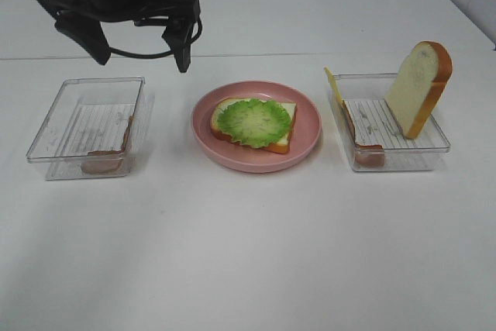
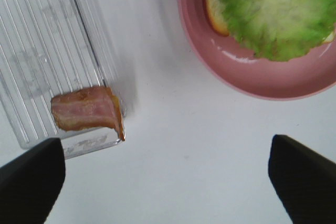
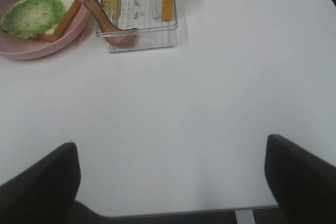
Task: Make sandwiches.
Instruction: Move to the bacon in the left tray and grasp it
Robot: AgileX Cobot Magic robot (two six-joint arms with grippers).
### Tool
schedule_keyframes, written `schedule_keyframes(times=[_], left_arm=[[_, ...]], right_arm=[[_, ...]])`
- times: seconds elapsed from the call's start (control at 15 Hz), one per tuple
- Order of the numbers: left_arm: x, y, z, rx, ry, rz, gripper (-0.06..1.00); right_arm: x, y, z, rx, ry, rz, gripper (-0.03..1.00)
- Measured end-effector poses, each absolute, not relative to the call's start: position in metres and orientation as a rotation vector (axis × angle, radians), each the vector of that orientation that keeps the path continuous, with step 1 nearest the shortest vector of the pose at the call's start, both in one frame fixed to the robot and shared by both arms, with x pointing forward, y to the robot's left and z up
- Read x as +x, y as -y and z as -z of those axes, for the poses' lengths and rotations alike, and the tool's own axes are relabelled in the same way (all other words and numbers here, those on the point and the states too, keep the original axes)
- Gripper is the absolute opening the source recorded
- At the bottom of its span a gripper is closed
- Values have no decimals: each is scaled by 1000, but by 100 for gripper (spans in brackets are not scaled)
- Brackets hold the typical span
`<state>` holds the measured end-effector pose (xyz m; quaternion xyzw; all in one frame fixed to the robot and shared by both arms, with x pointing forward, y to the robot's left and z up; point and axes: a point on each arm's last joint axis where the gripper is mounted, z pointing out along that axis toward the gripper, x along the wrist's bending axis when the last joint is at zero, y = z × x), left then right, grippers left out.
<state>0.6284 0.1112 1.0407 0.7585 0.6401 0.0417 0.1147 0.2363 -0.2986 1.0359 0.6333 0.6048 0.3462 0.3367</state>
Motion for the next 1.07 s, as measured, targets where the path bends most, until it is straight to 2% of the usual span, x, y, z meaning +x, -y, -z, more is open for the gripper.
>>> schedule_keyframes(times=[0.33, 1.07], left_arm=[[626, -126, -1019, 2296, -1970, -247, 97], [646, -147, -976, 2233, -2146, -92, 97]], right_arm=[[236, 299, -1036, 1651, -1577, -903, 91], [236, 299, -1036, 1651, -1577, -903, 91]])
